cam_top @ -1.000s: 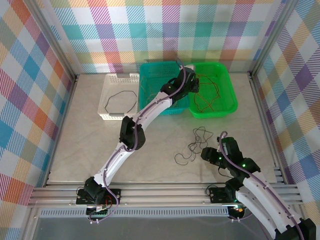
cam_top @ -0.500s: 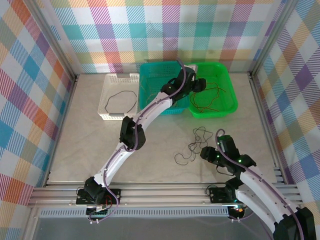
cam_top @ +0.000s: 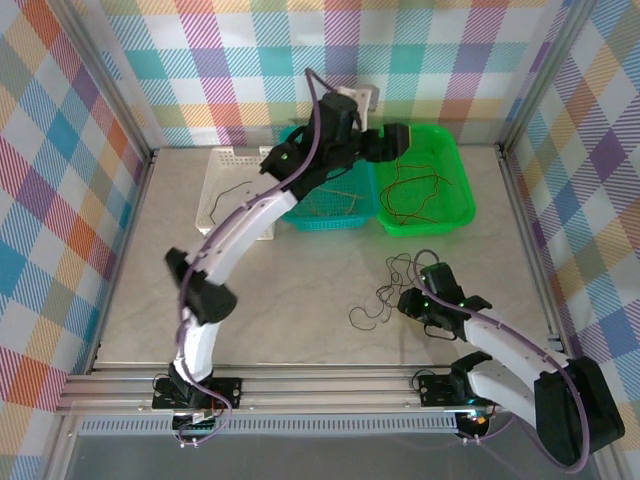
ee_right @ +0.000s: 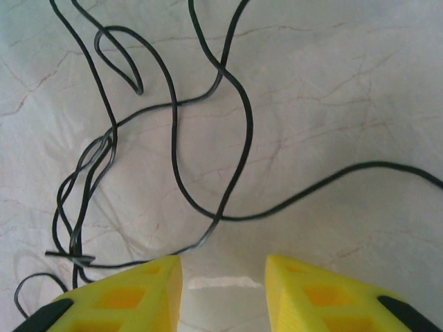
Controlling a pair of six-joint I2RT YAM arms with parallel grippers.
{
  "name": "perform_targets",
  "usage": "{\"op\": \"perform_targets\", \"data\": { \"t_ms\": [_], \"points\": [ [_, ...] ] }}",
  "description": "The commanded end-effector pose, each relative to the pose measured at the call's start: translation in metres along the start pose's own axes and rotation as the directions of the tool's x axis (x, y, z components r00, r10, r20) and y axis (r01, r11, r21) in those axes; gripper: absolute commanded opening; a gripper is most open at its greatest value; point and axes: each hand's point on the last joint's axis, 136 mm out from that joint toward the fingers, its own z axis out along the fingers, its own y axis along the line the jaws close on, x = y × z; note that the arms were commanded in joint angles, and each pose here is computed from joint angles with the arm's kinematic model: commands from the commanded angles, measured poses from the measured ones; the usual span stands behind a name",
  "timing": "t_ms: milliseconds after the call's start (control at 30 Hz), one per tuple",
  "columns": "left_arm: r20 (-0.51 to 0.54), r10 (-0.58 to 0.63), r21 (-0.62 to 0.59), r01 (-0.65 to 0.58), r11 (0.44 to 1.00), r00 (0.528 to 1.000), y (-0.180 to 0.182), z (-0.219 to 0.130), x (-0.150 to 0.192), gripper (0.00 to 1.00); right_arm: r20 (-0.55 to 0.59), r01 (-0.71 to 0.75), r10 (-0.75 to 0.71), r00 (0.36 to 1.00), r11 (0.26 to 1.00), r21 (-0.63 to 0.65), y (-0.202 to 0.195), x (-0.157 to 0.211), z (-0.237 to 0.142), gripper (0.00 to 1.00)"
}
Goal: Untangle the cables
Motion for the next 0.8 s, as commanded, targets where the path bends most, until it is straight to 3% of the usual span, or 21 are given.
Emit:
{"op": "perform_targets", "data": {
  "t_ms": [0,233,500,633,767],
  "points": [
    [-0.04,0.011,-0.066,-0.014,0.998,0.999,0.022,-0.012,0.034,0.84,0.063,0.015,-0.013,0.998,0.999,-0.032,0.017,-0.024,0.0,0.36],
    [-0.118,-0.028,-0.123,0.013,0.992,0.993,0.043,-0.062,0.089,0.84,0.054,0.035,-0.034,0.998,0.999,-0.015,0.021,-0.032,0.014,0.29],
    [-0.211,-0.117,-0.192,0.076,0.978,0.97,0.077,-0.103,0.174,0.84,0.079,0.072,-0.069,0.995,0.997,-0.03,0.03,-0.04,0.001,0.0],
    [-0.252,-0.162,-0.208,0.11,0.972,0.954,0.092,-0.115,0.215,0.84,0.126,0.166,-0.148,0.981,0.976,-0.143,0.056,-0.045,-0.025,0.0],
    [-0.278,-0.213,-0.17,0.17,0.971,0.937,0.091,-0.117,0.242,0.84,0.173,0.304,-0.257,0.951,0.884,-0.356,0.103,-0.043,-0.061,0.0]
  ]
}}
